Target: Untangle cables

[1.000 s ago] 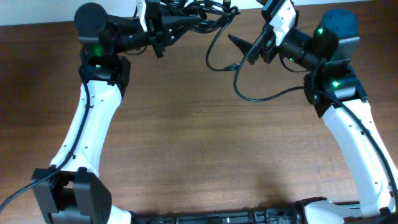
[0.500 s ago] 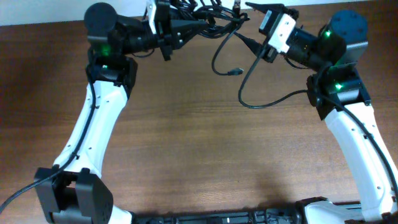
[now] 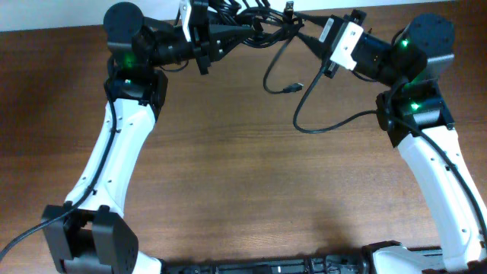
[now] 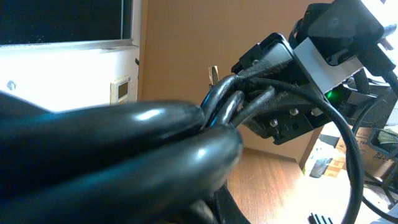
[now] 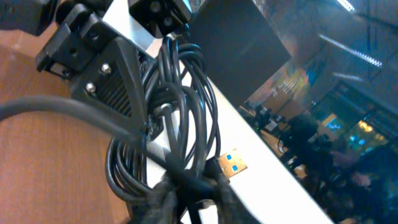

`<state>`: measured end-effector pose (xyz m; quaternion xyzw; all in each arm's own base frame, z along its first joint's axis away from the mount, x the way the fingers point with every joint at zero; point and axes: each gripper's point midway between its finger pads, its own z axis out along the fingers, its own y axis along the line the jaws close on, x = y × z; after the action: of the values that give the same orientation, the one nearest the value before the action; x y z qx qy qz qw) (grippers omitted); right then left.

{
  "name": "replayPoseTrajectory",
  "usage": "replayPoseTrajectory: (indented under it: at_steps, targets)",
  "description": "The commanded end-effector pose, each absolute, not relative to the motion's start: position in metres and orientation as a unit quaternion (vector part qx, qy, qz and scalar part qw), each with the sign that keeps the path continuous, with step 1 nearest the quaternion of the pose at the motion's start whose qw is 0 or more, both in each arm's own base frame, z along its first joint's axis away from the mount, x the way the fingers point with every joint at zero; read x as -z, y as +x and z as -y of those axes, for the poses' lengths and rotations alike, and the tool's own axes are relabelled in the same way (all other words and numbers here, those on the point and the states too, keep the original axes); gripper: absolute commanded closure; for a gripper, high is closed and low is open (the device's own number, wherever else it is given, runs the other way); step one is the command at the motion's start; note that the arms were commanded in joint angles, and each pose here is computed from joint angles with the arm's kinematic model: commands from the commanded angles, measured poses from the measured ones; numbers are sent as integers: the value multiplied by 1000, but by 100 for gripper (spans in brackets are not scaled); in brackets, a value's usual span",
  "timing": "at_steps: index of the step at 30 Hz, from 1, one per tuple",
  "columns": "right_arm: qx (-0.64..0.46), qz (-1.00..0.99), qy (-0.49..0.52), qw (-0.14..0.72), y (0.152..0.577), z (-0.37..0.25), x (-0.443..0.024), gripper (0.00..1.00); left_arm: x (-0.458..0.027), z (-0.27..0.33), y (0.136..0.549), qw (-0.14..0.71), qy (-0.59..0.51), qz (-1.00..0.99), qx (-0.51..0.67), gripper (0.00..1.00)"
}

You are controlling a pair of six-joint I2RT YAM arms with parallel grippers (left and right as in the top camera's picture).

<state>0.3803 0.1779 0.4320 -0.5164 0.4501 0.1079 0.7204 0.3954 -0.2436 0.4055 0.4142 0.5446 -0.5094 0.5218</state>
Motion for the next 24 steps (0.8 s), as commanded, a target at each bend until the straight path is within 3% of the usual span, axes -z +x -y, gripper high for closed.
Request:
replayPoseTrajectory:
  at_steps: [1,6,13,19,21,23,24]
  targets:
    - [-106,-436,-518,728,370,-179,-445,96,-411,243,396,533,419,-538,501,100]
    - [-104,-447,-508,729,374,-176,-445,96,-411,236,401,538,413,-542,496,100]
    - [-187,-570,-366,711,398,-123,-444,96,-412,213,414,555,400,-551,479,100]
    - [-194,-637,-308,679,411,-103,-420,94,-426,215,401,571,436,-509,474,100]
    - [-193,-658,-294,665,414,-100,-409,69,-429,216,396,574,452,-495,471,100]
    - [-202,-676,-288,647,413,-100,-398,37,-429,215,396,575,451,-495,470,100]
    - [-207,-687,-284,636,412,-100,-391,29,-429,216,396,574,451,-495,470,100]
